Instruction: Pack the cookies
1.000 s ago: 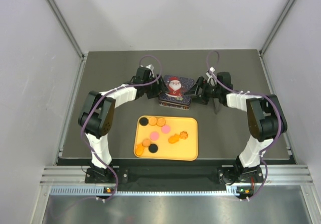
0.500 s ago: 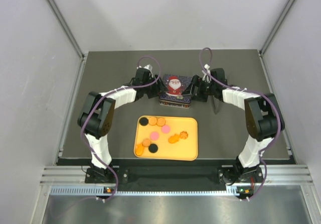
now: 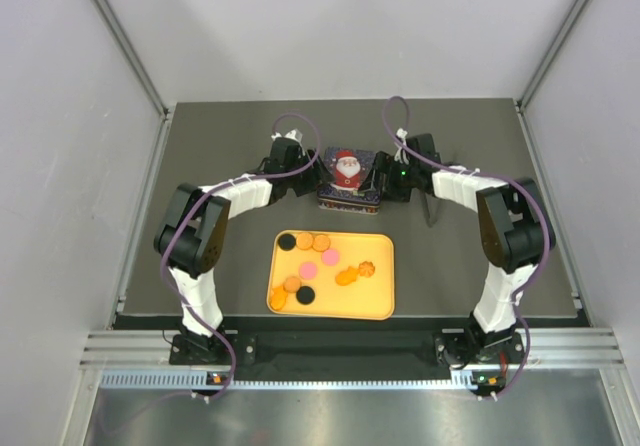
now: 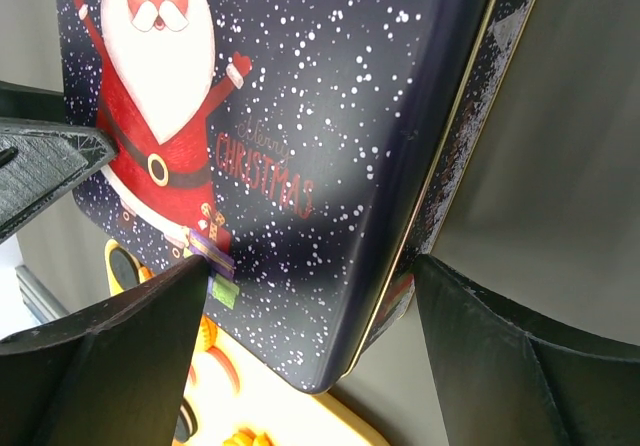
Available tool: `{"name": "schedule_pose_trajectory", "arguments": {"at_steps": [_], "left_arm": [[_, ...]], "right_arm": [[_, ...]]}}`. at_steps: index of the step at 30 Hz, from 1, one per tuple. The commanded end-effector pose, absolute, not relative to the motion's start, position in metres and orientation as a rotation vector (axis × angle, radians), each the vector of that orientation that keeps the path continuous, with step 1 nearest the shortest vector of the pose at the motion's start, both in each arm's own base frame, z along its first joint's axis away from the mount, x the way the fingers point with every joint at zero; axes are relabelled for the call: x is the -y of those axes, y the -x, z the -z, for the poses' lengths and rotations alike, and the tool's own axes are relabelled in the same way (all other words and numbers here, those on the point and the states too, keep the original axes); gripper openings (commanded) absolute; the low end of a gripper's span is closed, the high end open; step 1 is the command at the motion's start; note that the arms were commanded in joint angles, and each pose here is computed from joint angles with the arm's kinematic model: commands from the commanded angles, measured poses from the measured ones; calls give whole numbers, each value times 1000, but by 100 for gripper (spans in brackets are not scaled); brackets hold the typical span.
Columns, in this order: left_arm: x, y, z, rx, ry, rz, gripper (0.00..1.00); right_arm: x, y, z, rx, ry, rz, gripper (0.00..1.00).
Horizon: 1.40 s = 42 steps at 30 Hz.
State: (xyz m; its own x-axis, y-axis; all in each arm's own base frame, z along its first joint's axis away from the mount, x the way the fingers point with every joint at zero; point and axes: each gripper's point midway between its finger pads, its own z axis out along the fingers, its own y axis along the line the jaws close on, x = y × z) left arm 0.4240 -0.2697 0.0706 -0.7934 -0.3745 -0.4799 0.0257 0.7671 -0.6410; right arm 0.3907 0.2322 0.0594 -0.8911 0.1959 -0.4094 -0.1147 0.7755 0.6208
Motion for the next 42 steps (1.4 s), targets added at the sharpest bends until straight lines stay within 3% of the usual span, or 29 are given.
{"name": "schedule_pose_trajectory", "arguments": {"at_steps": [1,10,17,25,37,39,42], "left_arm": [[285,-356,-16,-2619,184,852,0],[277,-359,-15,-2630,188,850,0],[278,-359,-13,-2636,184,871,0],[279,-355,-7,-2641,230,900,0],[277,-354,-5,-2644,243,891,0],[278,-354,-6,-2643,243,891,0],[277,-355,-7,-2637,247,890,0]], "right_arm": [[-255,-385,-71,-2488,57,-962,82],[-227,-384,-109,-2409,40,-927,76],[-232,-385,-158,-2309,91,-844,62],[-271,-386,-166,-2314,204,-749,44],[-259,-386,-115,-2418,172,-691,57],[-258,-385,-112,-2420,174,-709,65],[-254,-386,-112,-2421,164,-709,69]]}}
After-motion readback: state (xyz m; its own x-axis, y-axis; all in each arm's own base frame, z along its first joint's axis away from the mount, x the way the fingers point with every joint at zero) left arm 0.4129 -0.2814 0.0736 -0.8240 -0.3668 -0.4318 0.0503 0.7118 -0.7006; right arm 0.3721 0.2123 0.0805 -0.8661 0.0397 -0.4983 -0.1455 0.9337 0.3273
